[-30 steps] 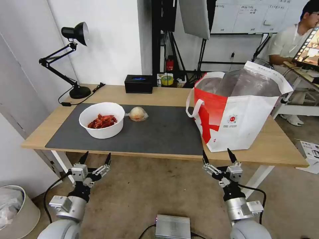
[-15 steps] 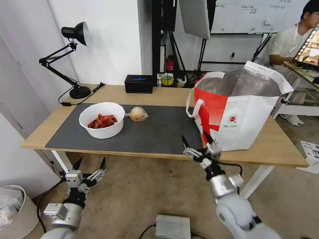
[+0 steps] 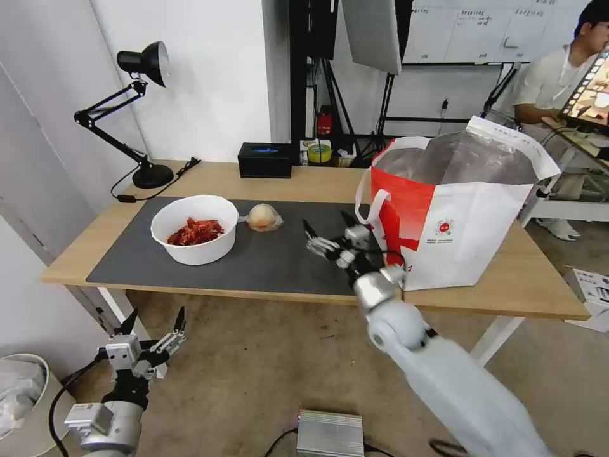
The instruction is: Pick up the trash from the table and place it into the takeout bag.
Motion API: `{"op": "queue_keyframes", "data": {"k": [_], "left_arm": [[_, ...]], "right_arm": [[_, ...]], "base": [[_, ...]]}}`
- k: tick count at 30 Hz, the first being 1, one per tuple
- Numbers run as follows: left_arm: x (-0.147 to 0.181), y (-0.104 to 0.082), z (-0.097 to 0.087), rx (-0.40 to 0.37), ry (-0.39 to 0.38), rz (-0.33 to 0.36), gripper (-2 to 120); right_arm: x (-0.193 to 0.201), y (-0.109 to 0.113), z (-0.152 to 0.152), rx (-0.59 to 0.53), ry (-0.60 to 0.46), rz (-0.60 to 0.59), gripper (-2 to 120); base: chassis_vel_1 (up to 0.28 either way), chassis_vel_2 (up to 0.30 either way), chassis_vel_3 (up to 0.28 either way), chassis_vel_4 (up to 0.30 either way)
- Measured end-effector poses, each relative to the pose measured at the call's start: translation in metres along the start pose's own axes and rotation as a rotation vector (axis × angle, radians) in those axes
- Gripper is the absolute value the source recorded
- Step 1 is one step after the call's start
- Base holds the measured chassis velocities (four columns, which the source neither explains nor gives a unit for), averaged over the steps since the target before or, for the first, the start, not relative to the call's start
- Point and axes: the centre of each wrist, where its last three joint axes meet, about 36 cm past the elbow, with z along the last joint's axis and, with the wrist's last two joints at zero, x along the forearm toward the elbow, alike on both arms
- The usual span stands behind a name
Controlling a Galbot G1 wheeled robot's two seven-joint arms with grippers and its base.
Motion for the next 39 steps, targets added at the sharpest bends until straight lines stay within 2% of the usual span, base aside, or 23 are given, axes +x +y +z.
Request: {"op": "queue_keyframes", "data": {"k": [1, 3, 6, 14, 18, 21, 26, 34, 36, 39], "left_arm": [[0.001, 0.000, 0.000, 0.000, 0.001, -0.005, 100], [0.001, 0.000, 0.000, 0.001, 0.001, -0.007, 100], [0.002, 0.000, -0.002, 0.000, -0.003, -0.009, 100], [0.004, 0.001, -0.005, -0.005, -0.007, -0.012, 100], [0.005, 0.002, -0.006, -0.009, -0.005, -0.012, 100], [0.006, 0.003, -0.007, -0.010, -0.007, -0.011, 100], [0.006, 0.003, -0.008, -0.010, -0.008, -0.008, 100], [0.005, 0.002, -0.008, -0.011, -0.007, 0.003, 100], [0.005, 0.003, -0.007, -0.014, -0.004, 0.005, 100], [0.004, 0.003, -0.007, -0.013, -0.005, 0.009, 100]], "right_arm": [[-0.023, 0.000, -0.003, 0.010, 0.001, 0.006, 100], [-0.033, 0.000, -0.004, 0.015, 0.001, 0.007, 100], [-0.079, 0.001, -0.011, 0.039, 0.006, 0.009, 100], [-0.133, 0.008, -0.016, 0.048, 0.069, 0.011, 100], [-0.160, 0.019, -0.018, 0.039, 0.105, 0.007, 100], [-0.184, 0.040, -0.014, 0.020, 0.160, -0.007, 100], [-0.200, 0.051, -0.007, 0.022, 0.225, 0.003, 100], [-0.202, 0.040, 0.008, 0.062, 0.331, 0.031, 100], [-0.200, 0.038, 0.015, 0.066, 0.383, -0.001, 100], [-0.198, 0.038, 0.021, 0.070, 0.408, -0.030, 100]], "base": [[0.000, 0.000, 0.000, 0.000], [0.000, 0.000, 0.000, 0.000], [0.000, 0.000, 0.000, 0.000], [0.000, 0.000, 0.000, 0.000], [0.000, 0.000, 0.000, 0.000], [0.000, 0.000, 0.000, 0.000], [0.000, 0.000, 0.000, 0.000], [0.000, 0.000, 0.000, 0.000], [0.000, 0.000, 0.000, 0.000], [0.000, 0.000, 0.000, 0.000]]}}
